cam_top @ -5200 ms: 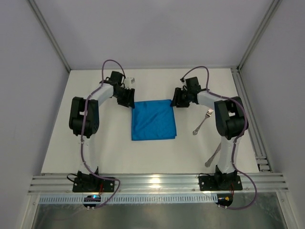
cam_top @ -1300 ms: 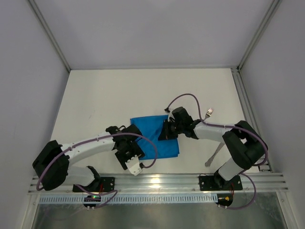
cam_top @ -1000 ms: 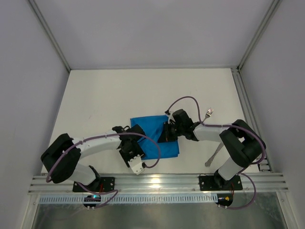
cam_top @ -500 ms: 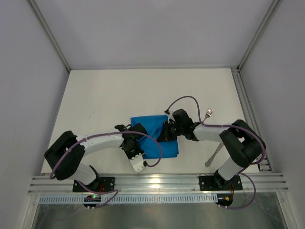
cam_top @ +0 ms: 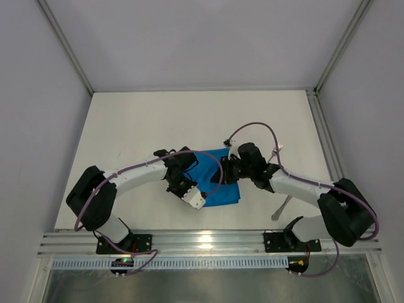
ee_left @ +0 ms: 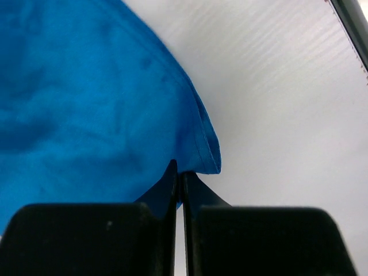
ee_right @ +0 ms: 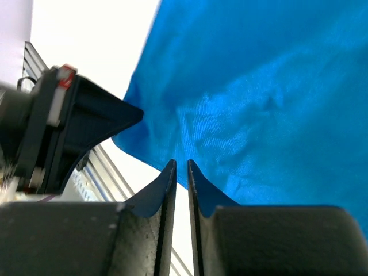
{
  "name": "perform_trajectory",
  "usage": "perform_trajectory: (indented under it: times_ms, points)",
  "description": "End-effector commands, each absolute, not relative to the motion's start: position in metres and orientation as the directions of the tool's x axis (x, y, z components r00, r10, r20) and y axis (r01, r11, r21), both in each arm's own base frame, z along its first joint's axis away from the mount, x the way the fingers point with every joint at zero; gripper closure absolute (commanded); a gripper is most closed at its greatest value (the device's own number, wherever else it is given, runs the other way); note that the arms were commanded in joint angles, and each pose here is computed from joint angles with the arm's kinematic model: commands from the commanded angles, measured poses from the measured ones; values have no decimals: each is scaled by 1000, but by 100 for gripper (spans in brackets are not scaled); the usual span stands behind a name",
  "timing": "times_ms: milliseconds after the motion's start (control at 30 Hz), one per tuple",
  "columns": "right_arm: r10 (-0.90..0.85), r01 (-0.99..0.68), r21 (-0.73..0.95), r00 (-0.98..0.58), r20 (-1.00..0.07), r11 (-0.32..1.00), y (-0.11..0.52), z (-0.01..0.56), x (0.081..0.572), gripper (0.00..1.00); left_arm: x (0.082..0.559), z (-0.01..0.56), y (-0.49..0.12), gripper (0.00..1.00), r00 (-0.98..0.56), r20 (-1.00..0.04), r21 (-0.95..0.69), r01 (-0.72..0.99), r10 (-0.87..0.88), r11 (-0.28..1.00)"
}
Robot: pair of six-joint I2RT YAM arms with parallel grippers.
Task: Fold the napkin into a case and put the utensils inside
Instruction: Fold the lower triangle-folded napkin at the center of the board.
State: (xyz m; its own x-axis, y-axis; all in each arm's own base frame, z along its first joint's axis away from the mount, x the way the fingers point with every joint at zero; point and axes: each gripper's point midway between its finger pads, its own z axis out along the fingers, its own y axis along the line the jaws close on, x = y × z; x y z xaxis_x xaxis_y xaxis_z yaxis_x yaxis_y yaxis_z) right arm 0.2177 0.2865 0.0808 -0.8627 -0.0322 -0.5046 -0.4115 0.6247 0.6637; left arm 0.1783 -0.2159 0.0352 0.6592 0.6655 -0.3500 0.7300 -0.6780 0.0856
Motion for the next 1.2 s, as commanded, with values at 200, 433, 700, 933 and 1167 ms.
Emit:
perform_trajectory:
  times_ms: [200,433,700,933,1167]
  points:
    - [4,-679,411,-515,-857,609,252,149,221,55,176,83,-235,100,191,-588,-136,935,786,-329]
    - [-93,-857,-29,-23,-995,515,251,174,200,28,183,92,-236,100,-57,-612,-279,949,789,-149]
    - [-378,-874,-300,149,-914,382,278,109,172,24,194,92,-233,100,-177,-617,-345,936,767,-62]
    - [-392,-851,-294,115,-913,435,306,84,180,23,201,92,-232,100,-222,-624,-369,929,749,-32]
    - [-416,-830,-265,45,-908,490,316,64,188,23,201,95,-231,100,-244,-633,-386,922,735,-26]
